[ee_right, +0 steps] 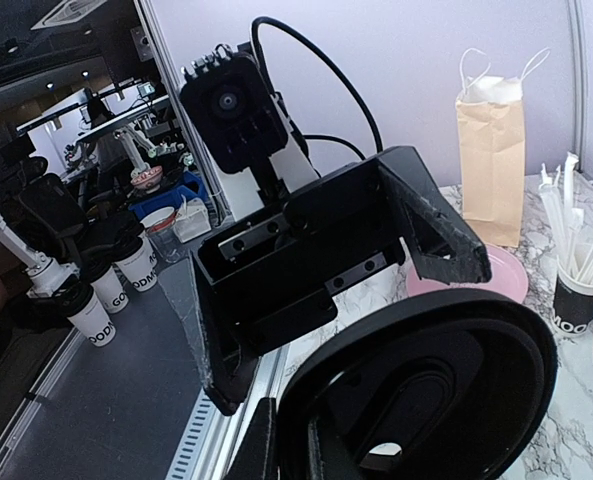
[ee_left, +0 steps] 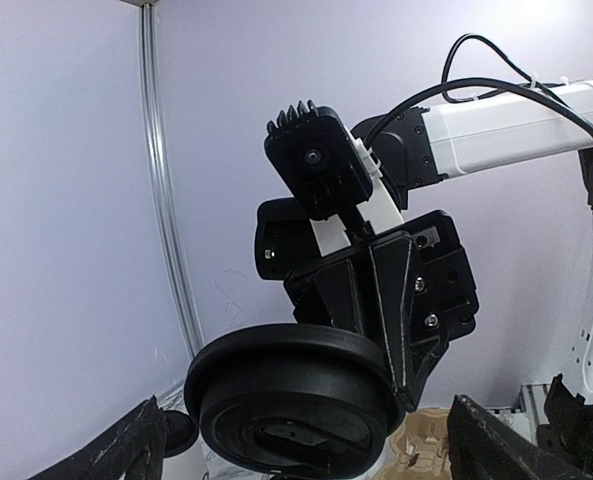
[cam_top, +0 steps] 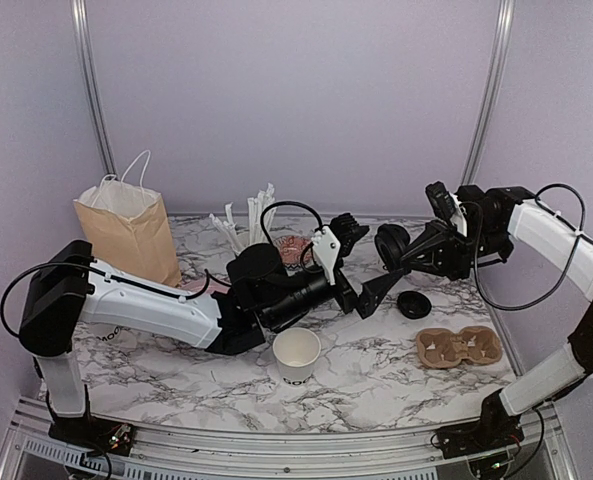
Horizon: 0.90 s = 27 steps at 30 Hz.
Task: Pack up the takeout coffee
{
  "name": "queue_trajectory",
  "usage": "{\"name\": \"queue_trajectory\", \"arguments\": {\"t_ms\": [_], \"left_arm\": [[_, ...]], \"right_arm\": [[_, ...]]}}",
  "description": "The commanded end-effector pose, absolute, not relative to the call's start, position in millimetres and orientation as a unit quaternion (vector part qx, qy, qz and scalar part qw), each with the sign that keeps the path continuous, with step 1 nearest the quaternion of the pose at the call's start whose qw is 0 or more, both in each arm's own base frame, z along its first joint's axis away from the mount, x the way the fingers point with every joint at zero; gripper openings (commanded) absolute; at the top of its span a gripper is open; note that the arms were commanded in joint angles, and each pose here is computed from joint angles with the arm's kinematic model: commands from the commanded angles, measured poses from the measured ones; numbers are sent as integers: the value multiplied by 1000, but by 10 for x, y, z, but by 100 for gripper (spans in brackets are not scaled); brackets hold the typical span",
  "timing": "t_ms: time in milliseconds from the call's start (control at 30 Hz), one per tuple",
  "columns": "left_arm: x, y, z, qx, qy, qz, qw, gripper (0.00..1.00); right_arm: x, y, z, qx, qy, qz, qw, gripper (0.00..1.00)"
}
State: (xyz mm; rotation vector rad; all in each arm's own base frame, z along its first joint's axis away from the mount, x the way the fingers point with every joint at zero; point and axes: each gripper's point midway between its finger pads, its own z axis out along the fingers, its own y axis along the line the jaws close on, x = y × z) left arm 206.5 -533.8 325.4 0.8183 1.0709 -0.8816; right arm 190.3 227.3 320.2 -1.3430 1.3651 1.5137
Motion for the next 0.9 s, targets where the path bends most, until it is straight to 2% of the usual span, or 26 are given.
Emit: {"name": "queue_trajectory", "arguments": {"t_ms": [0, 200, 867], "left_arm": [[2047, -5406, 3366, 349, 464, -408, 704, 99], [2096, -5427, 3312, 344, 472, -400, 706, 97], [2131, -5532, 3263, 353, 471, -405, 700, 78]], "right_arm": [[1849, 2277, 3305, -518, 511, 588, 353, 8], [1822, 2270, 3315, -518, 508, 589, 355, 9], [1791, 2274, 3296, -518, 510, 590, 352, 11]]}}
